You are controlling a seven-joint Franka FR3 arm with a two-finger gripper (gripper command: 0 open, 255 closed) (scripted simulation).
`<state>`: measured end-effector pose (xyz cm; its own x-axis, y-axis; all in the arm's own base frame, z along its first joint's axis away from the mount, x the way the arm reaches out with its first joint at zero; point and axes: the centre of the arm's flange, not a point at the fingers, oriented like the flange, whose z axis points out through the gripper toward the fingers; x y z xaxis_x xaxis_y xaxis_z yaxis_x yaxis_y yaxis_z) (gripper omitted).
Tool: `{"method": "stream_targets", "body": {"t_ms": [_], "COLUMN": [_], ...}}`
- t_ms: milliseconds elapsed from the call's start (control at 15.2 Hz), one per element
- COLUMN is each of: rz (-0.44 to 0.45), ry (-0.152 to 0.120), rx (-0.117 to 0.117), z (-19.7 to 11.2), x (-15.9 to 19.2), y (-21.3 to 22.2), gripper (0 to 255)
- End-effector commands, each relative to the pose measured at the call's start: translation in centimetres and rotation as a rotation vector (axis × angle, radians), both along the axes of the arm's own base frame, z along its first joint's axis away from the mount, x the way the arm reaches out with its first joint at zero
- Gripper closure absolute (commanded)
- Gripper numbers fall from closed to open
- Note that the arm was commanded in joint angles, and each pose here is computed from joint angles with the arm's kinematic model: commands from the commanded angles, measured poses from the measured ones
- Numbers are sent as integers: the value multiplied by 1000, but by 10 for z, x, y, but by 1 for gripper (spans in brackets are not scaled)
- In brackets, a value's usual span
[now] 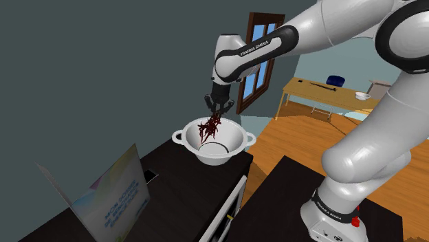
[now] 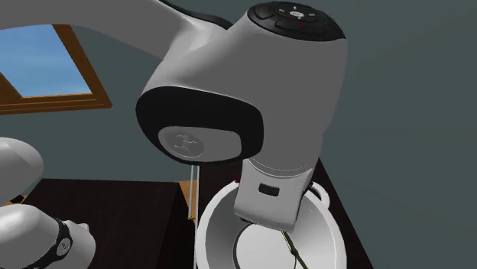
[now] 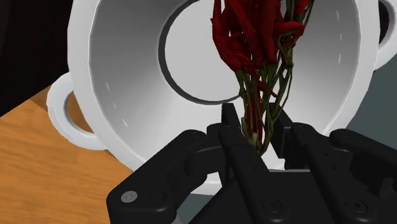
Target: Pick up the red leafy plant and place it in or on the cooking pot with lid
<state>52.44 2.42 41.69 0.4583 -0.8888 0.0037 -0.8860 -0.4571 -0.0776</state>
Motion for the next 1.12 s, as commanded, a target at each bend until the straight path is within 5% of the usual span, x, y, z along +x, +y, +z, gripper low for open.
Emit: {"method": "stream_targets", "body": {"t_ms": [0, 1056], "rz": [1, 1], "ry": [-1, -1], "rx": [0, 0], "z": [-10, -75], "x": [2, 2], "y": [-3, -3], "gripper": [255, 255]}}
